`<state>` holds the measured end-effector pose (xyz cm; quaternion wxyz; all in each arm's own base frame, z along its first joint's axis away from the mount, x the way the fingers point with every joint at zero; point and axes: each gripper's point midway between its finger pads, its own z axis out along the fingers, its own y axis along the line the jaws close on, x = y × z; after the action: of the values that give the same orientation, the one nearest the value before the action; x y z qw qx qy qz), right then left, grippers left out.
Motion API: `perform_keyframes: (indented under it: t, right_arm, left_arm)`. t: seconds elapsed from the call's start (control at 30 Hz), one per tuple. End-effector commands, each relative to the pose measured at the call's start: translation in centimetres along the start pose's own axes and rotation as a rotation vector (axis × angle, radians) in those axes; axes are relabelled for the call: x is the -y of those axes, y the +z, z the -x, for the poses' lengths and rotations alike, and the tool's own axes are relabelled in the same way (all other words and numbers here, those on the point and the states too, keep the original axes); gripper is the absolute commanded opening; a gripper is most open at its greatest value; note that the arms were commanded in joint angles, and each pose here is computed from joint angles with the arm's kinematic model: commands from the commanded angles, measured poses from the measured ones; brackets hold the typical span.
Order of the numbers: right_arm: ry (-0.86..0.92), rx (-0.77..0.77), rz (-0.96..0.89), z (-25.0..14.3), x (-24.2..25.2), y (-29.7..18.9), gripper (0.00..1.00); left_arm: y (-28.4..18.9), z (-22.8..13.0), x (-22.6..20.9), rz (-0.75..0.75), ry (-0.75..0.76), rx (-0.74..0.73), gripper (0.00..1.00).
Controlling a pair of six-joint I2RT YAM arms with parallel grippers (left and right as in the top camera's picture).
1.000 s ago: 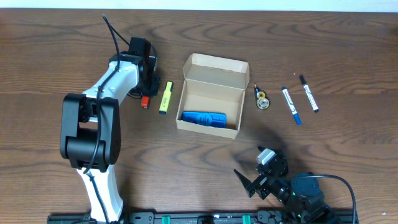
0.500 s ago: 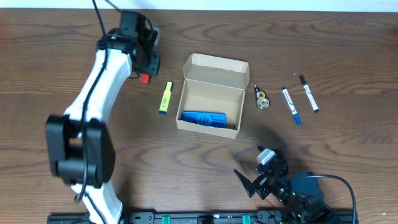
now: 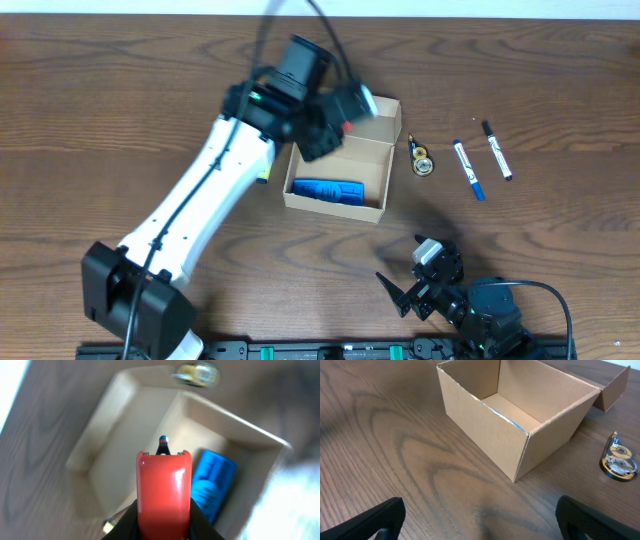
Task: Pack container
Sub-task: 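Carry the red stapler into the box beside the duster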
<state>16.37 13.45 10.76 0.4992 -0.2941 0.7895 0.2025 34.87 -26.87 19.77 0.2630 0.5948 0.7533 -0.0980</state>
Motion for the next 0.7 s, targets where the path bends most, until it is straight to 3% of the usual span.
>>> perform_keyframes:
  t: [0.0, 0.1, 0.3, 0.67]
  right_arm:
    - [0.009, 0.001, 0.006, -0.1, -0.2, 0.0, 0.99]
    - [0.008, 0.001, 0.006, -0.1, -0.2, 0.0, 0.99]
    - [0.008, 0.001, 0.006, -0.1, -0.2, 0.0, 0.99]
    - [0.008, 0.001, 0.006, -0.1, -0.2, 0.0, 0.99]
  left_arm:
    - [0.9, 0.0, 2.0, -0.075, 0.341, -0.024, 0.06]
    - [2.1, -1.7, 3.3, -0.156, 0.446, -0.076, 0.06]
    - [5.6, -3.9, 3.5, -0.238, 0.517, -0.137, 0.06]
    - [10.6, -6.7, 1.3, -0.203, 0.536, -0.263, 0.06]
